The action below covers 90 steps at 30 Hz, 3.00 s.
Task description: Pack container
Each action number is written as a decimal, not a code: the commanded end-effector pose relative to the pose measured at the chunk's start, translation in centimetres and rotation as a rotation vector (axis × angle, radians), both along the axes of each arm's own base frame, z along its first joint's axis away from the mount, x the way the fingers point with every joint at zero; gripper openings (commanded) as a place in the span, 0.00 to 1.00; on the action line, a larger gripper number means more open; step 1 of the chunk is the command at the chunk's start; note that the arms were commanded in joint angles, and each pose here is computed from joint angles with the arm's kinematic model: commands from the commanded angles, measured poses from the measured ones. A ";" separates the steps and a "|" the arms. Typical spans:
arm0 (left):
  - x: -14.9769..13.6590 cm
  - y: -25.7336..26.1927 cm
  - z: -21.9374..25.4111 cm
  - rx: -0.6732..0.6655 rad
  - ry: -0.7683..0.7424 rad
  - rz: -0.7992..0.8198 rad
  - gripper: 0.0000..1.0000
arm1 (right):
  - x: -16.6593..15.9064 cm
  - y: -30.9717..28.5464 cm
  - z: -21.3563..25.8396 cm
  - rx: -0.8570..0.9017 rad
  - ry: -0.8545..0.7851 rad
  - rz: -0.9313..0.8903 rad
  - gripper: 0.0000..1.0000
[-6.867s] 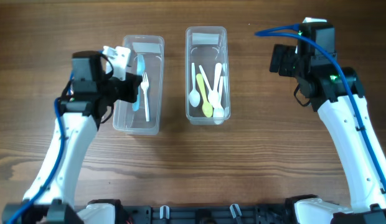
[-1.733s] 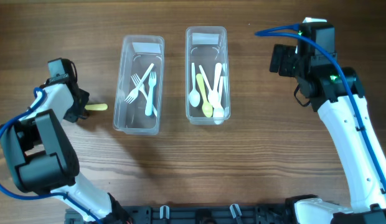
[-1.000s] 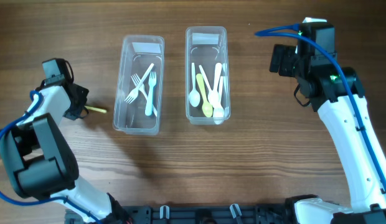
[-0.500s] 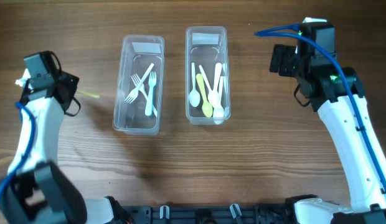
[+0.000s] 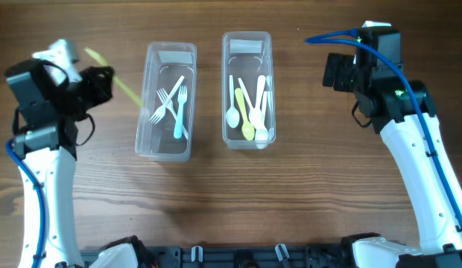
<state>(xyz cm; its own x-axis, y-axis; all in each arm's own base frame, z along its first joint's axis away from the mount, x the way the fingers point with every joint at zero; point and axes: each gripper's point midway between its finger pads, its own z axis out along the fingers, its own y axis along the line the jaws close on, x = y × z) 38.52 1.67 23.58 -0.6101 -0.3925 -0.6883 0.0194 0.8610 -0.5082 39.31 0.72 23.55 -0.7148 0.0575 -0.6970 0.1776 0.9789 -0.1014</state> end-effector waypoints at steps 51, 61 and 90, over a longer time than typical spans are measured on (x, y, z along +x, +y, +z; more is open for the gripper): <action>1.5 6.3 -6.9 0.376 0.214 0.368 1.00 | 0.2 -0.4 0.7 -0.023 -0.016 -0.009 1.00; 1.5 6.3 -6.9 0.376 0.216 0.368 1.00 | 0.2 -0.4 0.7 -0.023 -0.016 -0.009 1.00; 1.5 6.3 -6.9 0.376 0.216 0.368 1.00 | -3.2 -0.9 8.0 0.007 -0.218 -0.011 1.00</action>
